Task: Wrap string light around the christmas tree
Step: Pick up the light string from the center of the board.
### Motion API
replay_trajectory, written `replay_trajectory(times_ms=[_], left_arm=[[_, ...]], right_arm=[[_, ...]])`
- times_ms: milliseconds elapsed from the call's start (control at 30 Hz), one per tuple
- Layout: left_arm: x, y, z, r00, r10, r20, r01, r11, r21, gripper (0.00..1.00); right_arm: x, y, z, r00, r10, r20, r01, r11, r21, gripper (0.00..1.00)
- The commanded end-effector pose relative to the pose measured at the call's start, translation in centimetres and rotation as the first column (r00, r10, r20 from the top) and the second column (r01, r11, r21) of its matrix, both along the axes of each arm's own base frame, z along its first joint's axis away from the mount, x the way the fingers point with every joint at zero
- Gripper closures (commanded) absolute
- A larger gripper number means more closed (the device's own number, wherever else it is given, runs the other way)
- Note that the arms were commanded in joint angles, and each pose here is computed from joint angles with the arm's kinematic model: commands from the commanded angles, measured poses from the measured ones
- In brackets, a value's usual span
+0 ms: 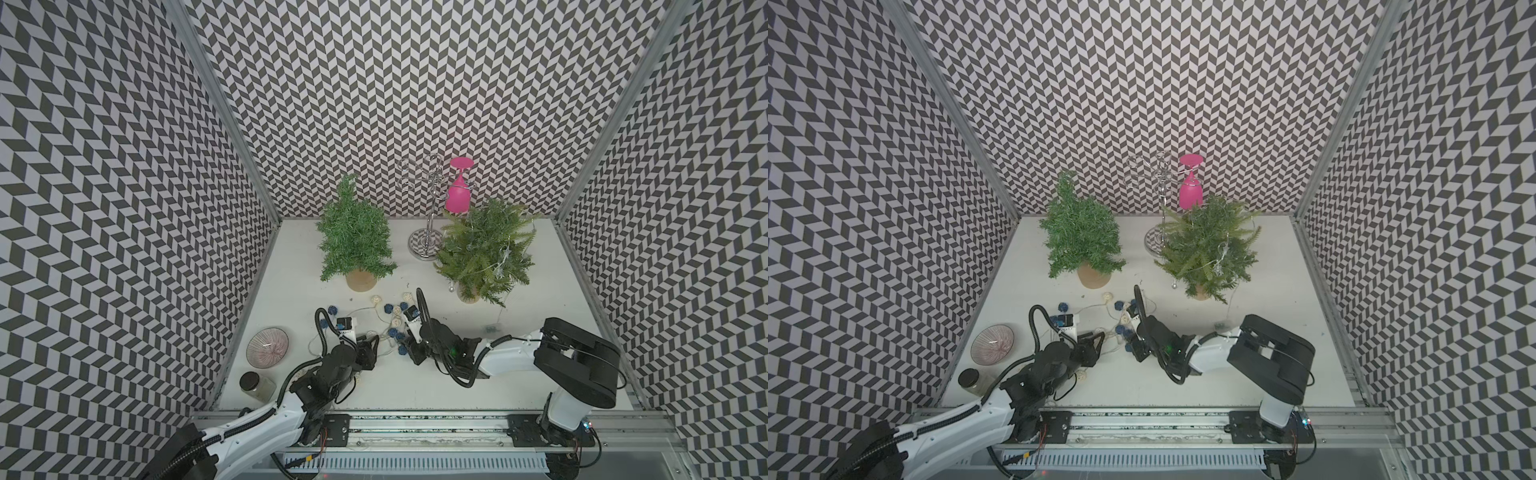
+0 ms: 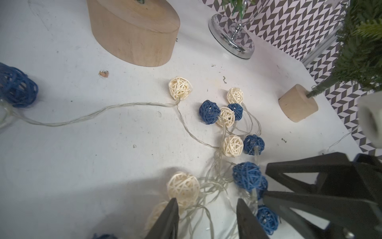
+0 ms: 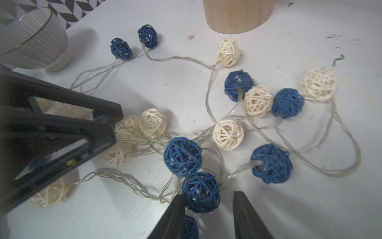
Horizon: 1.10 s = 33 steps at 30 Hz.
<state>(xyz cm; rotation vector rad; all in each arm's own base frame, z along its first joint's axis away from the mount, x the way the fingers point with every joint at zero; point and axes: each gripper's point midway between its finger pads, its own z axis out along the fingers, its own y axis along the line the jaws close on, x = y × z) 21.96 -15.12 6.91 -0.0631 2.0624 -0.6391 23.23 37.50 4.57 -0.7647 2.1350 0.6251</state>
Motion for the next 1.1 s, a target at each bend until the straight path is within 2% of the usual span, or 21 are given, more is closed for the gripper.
replay_trajectory(times_ms=[0, 67, 200, 333, 433, 500, 700, 933, 1000, 1067], left_arm=[[0.1, 0.1, 0.4, 1.000, 0.013, 0.019, -0.012, 1.000, -0.015, 0.62], [0.1, 0.1, 0.5, 1.000, 0.008, 0.025, -0.008, 1.000, -0.016, 0.64], [0.1, -0.2, 0.8, 1.000, -0.005, 0.030, 0.005, 1.000, -0.022, 0.63], [0.1, -0.3, 0.9, 1.000, -0.009, 0.023, 0.010, 1.000, -0.008, 0.52], [0.1, -0.4, 0.4, 1.000, -0.013, 0.013, 0.012, 1.000, 0.004, 0.43], [0.1, -0.7, 0.4, 1.000, -0.028, 0.012, 0.028, 0.999, 0.020, 0.39], [-0.6, -1.3, -0.3, 1.000, -0.003, -0.022, 0.005, 0.993, 0.119, 0.44], [-0.4, -1.1, -1.0, 0.998, 0.050, -0.042, -0.041, 0.978, 0.204, 0.61], [-0.3, -1.0, -1.4, 0.996, 0.067, -0.054, -0.053, 0.972, 0.229, 0.82], [-0.1, -1.0, -1.4, 0.995, 0.082, -0.051, -0.068, 0.969, 0.238, 0.91]], right_arm=[[0.7, 1.4, 0.2, 1.000, -0.017, 0.017, 0.016, 0.999, 0.028, 0.65], [1.1, 0.7, 0.2, 0.998, -0.060, 0.023, 0.060, 0.998, 0.019, 0.71], [1.5, -1.5, 1.4, 0.990, -0.138, 0.040, 0.137, 0.990, 0.026, 0.75], [2.0, -3.9, 1.0, 0.981, -0.193, 0.032, 0.193, 0.981, -0.011, 0.76], [1.7, -4.2, 1.8, 0.985, -0.169, 0.034, 0.169, 0.986, 0.017, 0.69], [1.5, -4.1, 2.4, 0.987, -0.158, 0.034, 0.157, 0.987, 0.023, 0.68], [0.3, -4.5, 5.2, 0.989, -0.134, 0.059, 0.128, 0.987, 0.093, 0.62], [-2.0, -3.5, 6.6, 0.997, -0.040, 0.070, 0.030, 0.990, 0.139, 0.61], [-2.3, -3.5, 6.8, 0.997, -0.034, 0.068, 0.023, 0.988, 0.151, 0.62], [-2.5, -3.5, 7.2, 0.997, -0.027, 0.075, 0.014, 0.986, 0.164, 0.62]])
